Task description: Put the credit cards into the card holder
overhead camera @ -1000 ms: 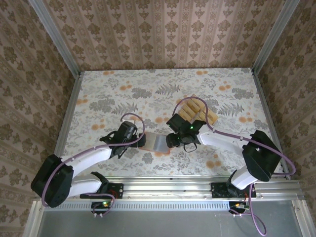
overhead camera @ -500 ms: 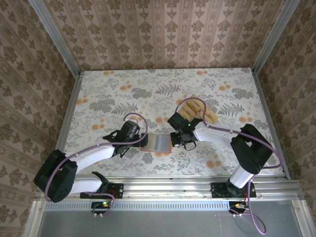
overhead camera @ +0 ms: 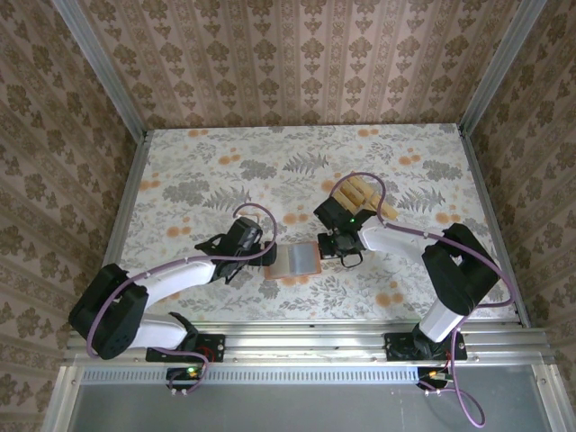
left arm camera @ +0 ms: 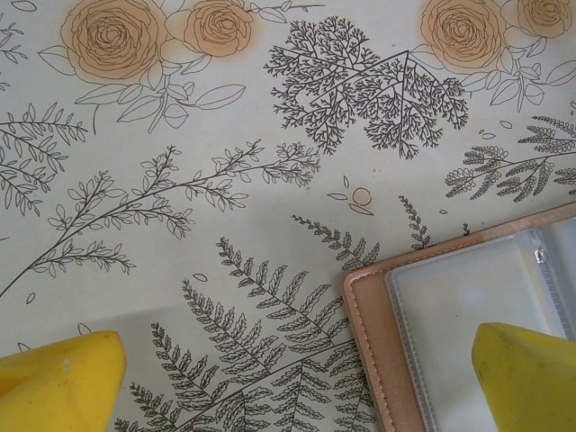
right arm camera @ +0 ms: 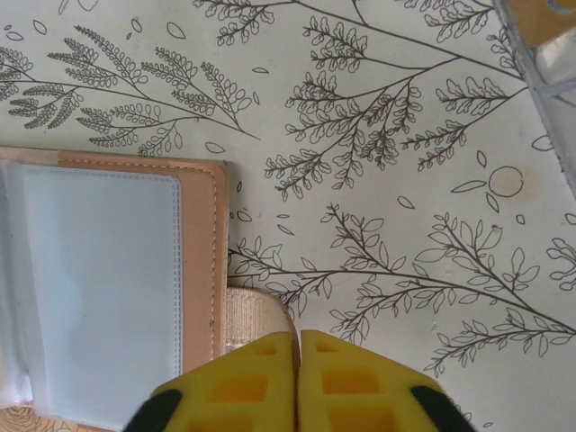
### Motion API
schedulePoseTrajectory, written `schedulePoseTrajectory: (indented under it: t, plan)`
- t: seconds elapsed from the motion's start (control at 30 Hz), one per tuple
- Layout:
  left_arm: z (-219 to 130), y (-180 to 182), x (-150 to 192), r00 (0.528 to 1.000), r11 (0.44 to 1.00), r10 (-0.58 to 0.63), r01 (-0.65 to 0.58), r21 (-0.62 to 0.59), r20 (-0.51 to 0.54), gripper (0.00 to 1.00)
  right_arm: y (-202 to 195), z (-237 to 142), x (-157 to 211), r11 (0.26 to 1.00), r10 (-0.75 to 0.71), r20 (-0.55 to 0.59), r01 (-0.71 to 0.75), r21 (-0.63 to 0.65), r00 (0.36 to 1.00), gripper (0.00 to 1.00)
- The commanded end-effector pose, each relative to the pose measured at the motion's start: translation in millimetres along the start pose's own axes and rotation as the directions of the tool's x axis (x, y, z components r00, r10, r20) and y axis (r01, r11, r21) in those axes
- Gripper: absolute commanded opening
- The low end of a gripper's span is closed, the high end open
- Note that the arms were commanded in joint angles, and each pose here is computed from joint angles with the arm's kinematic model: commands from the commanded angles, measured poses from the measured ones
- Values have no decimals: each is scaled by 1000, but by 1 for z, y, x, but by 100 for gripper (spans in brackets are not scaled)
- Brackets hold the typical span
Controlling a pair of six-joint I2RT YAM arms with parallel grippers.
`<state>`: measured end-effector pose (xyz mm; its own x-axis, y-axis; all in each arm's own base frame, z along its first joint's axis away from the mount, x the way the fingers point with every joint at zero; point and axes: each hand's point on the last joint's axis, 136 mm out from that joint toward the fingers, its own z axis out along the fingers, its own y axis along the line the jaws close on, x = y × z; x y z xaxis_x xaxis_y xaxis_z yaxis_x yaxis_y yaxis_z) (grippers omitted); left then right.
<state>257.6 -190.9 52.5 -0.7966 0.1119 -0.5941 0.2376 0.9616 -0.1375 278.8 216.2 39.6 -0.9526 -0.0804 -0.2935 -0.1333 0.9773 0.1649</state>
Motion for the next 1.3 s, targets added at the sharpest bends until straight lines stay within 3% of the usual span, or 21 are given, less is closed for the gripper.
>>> schedulePoseTrajectory:
  t: [0.0,0.1,0.27,0.67,0.9,1.27]
  plan:
    - [-2,-8,-13,999,1000,11,-11,12,30,100,9,-14,-10,999,2,31,-1,-40,1000,28]
    - [-3,-9,-14,999,1000,16,-16,13,29,100,13,-33,-21,998,-10,64,14,-64,998,43]
    - [-5,-8,-15,999,1000,20,-20,10,27,100,4,-69,-45,997,-38,127,47,-67,991,50]
    - [-11,-12,-18,999,999,18,-19,32,31,100,-88,-82,-73,995,-69,89,62,83,994,47]
    - [-10,-14,-17,1000,999,16,-17,37,25,100,-104,-65,-68,988,-74,27,69,139,997,39]
    - [-8,-13,-14,1000,999,16,-17,37,17,100,-124,-58,-70,963,-81,10,76,259,997,40]
